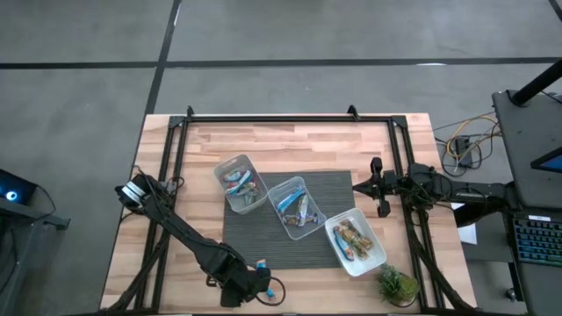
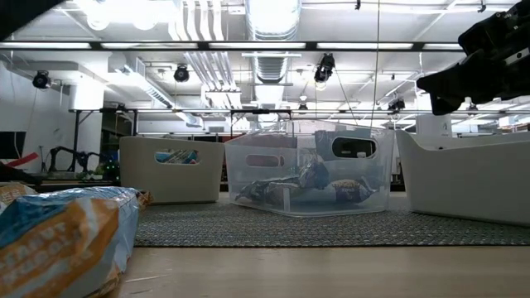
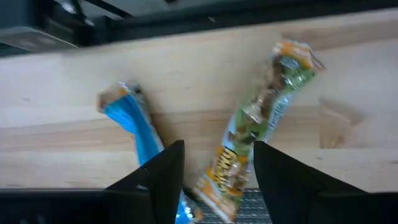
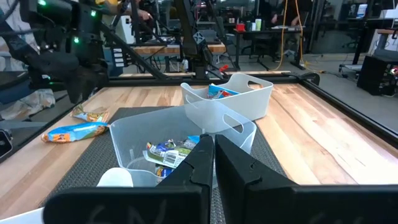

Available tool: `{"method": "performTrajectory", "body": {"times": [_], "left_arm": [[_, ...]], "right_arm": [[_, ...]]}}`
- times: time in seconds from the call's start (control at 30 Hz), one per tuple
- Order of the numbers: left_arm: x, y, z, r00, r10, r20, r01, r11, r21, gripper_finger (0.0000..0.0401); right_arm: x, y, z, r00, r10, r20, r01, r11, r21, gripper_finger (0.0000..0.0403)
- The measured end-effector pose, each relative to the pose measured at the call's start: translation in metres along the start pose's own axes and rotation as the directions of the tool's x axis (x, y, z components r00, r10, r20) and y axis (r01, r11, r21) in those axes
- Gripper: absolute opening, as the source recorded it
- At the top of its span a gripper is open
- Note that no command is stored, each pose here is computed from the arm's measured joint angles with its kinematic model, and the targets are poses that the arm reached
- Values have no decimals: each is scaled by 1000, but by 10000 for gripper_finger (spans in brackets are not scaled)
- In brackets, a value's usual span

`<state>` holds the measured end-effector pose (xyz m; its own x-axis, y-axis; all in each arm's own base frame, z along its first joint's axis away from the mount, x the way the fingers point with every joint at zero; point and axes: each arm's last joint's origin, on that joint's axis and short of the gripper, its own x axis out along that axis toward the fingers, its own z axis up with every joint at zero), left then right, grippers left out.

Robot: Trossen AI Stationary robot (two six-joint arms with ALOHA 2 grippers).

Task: Pick and place Granola Bars by type
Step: Put the yellow granola bar into the white bin

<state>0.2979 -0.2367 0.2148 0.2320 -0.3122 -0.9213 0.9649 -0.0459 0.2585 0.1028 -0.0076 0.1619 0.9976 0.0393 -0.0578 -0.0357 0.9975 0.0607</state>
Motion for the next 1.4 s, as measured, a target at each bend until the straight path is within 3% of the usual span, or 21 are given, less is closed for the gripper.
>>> {"method": "performTrajectory", "body": {"times": [0.2, 0.43, 0.67, 1.03, 1.4], "left_arm": [[10, -8, -7, 999, -31, -21, 31, 1000, 3, 174], [17, -12, -10, 998, -45, -32, 47, 996, 77, 174], [11, 12, 5, 996, 56, -66, -48, 991, 123, 174], [19, 17, 10, 988, -65, -137, 79, 992, 99, 172], [24, 10, 8, 980, -114, -166, 129, 988, 87, 167]], "right_arm": [[0, 0, 0, 1000, 0, -1, 0, 1000, 0, 8], [0, 0, 0, 1000, 0, -1, 0, 1000, 0, 9], [0, 0, 0, 1000, 0, 0, 0, 1000, 0, 9], [0, 0, 0, 1000, 0, 0, 0, 1000, 0, 8], [0, 0, 0, 1000, -1, 0, 1, 1000, 0, 9]]}}
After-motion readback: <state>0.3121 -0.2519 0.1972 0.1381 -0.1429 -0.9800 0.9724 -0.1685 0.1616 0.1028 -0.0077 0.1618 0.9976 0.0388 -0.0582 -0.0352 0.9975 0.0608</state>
